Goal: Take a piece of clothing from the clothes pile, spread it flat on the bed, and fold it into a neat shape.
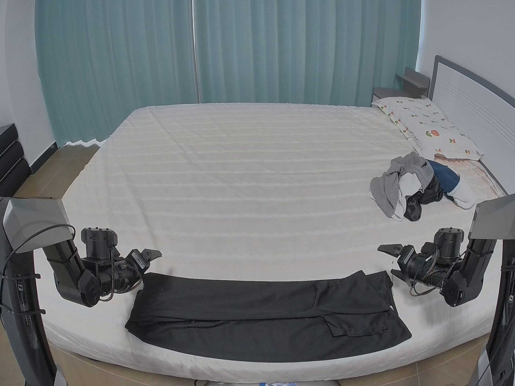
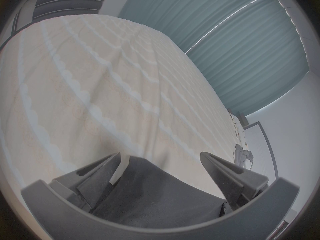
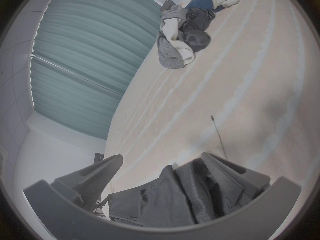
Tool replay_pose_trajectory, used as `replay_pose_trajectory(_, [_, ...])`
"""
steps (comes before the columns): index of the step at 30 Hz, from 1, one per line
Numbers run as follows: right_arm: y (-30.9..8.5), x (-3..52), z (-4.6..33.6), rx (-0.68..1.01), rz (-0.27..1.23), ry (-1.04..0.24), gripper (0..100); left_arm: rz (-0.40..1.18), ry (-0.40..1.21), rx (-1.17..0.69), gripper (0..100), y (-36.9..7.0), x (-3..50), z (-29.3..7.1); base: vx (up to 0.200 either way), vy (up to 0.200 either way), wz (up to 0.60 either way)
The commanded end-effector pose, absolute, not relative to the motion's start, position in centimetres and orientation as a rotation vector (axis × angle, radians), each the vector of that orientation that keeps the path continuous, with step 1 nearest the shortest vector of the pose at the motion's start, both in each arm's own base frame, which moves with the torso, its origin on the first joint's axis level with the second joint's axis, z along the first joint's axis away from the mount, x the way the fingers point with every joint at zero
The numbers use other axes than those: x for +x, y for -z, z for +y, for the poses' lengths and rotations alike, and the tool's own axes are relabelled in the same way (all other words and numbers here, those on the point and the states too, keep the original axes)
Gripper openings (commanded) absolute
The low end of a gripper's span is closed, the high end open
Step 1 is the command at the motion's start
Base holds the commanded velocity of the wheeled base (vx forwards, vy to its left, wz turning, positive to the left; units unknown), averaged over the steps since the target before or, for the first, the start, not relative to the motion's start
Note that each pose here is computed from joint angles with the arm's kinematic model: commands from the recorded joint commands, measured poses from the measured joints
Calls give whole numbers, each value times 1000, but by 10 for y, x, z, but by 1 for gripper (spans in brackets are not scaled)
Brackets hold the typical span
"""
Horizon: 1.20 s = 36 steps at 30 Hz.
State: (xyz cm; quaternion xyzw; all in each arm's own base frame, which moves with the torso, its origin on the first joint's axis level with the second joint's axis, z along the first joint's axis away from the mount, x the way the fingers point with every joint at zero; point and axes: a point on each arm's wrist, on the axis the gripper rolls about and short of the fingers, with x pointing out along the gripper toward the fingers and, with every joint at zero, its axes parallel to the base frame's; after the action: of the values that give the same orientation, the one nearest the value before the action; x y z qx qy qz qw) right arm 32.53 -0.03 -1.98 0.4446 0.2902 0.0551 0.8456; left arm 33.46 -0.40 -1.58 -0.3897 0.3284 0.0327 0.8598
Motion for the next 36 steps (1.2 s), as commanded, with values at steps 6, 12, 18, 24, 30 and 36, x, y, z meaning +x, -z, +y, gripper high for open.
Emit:
replay_pose_trajectory(6, [26,324,-2,938,614,-108,100,709,-110,-780,100,22,328,-5,0,0,0])
replay_pose_trajectory(12, [26,324,-2,934,611,-108,100,728,-97,-756,0,25,326,-10,0,0,0])
replay_pose_trajectory(18, [26,324,-3,934,611,-105,100,735,-86,-729,0,28,326,-11,0,0,0])
replay_pose_trajectory(24, [24,324,-4,934,603,-105,100,715,-107,-727,0,28,330,-9,0,0,0])
replay_pose_trajectory(30, [20,324,0,929,598,-116,100,643,-203,-786,0,27,342,-6,0,0,0])
replay_pose_trajectory(36, [22,323,2,924,609,-118,100,631,-217,-812,0,26,343,-8,0,0,0])
